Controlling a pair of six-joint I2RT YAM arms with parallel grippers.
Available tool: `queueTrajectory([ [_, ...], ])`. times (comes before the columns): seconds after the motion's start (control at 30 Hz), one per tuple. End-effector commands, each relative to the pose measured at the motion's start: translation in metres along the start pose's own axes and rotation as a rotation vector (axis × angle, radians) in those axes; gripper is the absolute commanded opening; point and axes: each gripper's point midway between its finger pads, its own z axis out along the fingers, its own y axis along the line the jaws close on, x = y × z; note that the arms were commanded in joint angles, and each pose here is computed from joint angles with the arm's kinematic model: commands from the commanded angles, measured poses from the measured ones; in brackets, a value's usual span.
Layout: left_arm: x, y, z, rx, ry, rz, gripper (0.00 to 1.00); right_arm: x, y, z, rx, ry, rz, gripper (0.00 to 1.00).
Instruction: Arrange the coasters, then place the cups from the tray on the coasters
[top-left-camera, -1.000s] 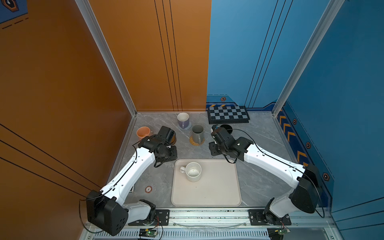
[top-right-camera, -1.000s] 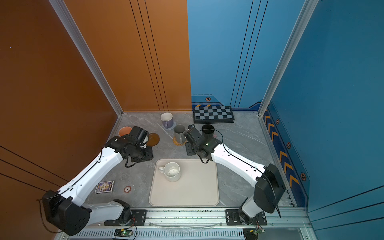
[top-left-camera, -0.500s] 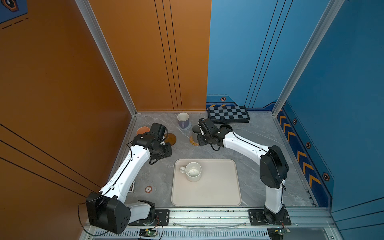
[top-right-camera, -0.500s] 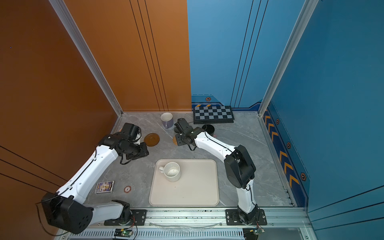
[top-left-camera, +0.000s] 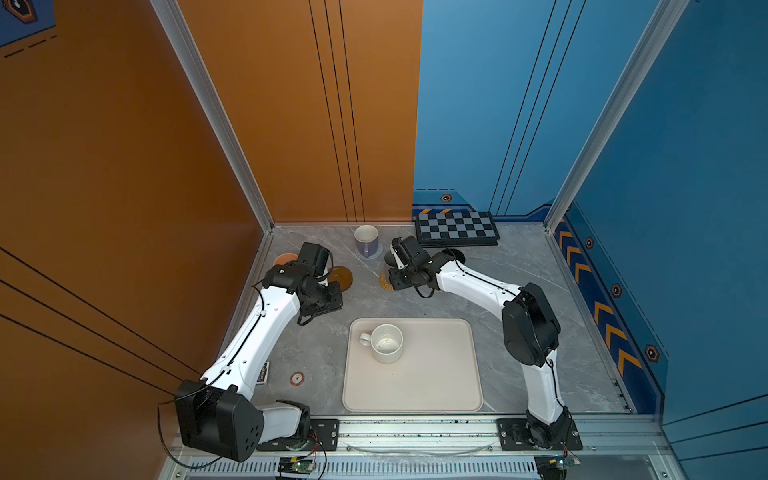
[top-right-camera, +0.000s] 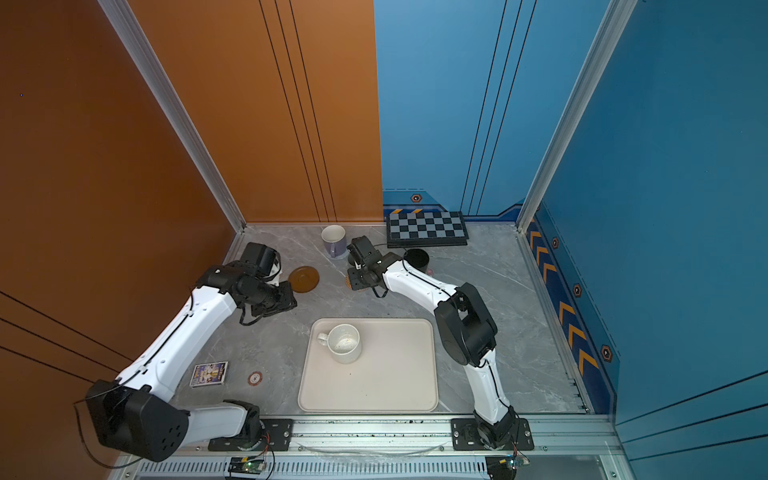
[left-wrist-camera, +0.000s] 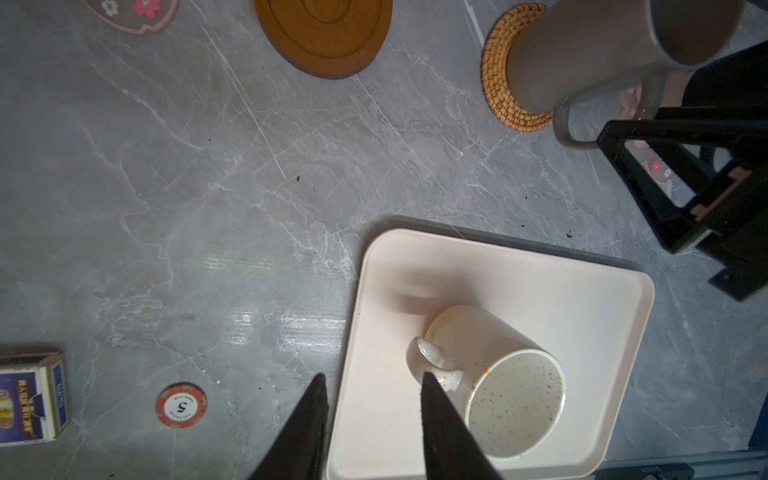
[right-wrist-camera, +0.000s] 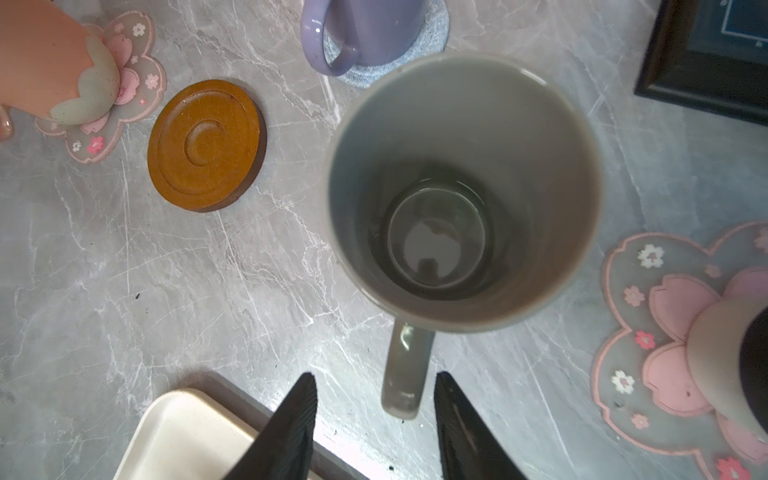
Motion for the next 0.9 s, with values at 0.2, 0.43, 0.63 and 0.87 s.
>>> queueTrajectory([
  [0.2,0.002,0.002,-0.005,0.006,0.012,-0.001,0.38,0.001,0.017,0.010,-0.038,0.006,0.006,0.48],
  [0.43,0.004,0.004,-0.007,0.009,0.004,-0.004,0.38,0.001,0.023,0.008,-0.047,0.003,0.005,0.48],
  [0.63,0.007,0.006,-0.007,0.007,0.005,-0.012,0.38,0.002,0.024,0.011,-0.047,0.006,0.009,0.49],
  [0.87,0.009,0.006,-0.007,0.013,0.008,-0.015,0.38,0.002,0.027,0.009,-0.053,0.005,0.009,0.49],
])
